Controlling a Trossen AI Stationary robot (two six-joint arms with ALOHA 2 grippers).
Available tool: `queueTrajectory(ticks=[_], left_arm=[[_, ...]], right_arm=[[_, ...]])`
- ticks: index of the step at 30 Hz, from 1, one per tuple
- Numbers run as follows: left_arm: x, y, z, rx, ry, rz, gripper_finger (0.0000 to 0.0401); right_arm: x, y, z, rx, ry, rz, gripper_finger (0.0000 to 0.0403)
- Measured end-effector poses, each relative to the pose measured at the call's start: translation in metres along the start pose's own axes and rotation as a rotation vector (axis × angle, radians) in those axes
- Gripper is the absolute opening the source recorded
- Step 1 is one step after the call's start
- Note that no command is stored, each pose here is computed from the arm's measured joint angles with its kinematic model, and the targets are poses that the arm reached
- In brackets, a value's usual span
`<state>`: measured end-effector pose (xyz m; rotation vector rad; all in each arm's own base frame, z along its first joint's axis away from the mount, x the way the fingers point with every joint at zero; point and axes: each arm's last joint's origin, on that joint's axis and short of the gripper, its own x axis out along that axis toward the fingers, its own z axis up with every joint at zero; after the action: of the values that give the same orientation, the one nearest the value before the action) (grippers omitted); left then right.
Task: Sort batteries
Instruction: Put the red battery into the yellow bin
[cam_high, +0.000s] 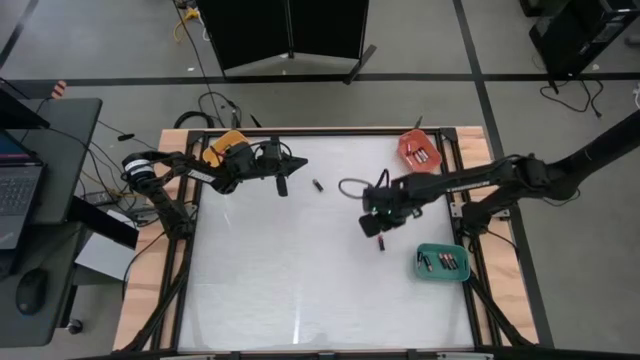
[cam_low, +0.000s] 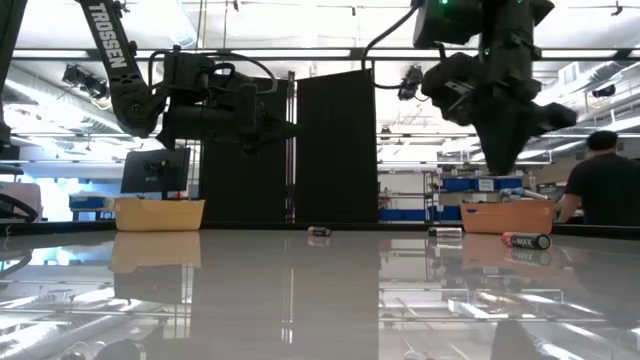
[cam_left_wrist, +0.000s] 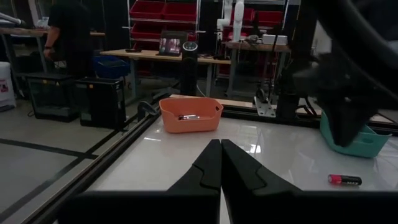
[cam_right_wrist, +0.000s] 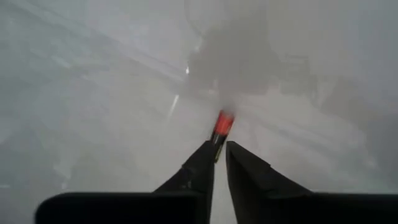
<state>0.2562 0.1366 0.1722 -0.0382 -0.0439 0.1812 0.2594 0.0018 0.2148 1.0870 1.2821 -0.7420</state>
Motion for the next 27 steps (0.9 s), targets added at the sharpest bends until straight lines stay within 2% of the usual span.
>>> queueTrajectory(ticks=[5, 12, 20, 27], left_arm=[[0.000, 0.000, 0.000, 0.003, 0.000, 0.000, 0.0010], [0.000, 0.000, -0.002, -0.003, 0.019, 0.001, 0.0010], [0.000, 0.000, -0.004, -0.010, 0.037, 0.002, 0.0010], [0.000, 0.000, -0.007, 0.004, 0.067, 0.003, 0.0010]], right_arm=[[0.021, 0.011, -0.011, 0.050, 0.024, -0.049, 0.0094], [0.043, 0.015, -0.011, 0.066, 0.032, -0.113, 0.0132], [0.056, 0.016, 0.000, 0.072, 0.007, -0.128, 0.0138], [0.070, 0.002, -0.001, 0.104, 0.024, -0.155, 0.0138]])
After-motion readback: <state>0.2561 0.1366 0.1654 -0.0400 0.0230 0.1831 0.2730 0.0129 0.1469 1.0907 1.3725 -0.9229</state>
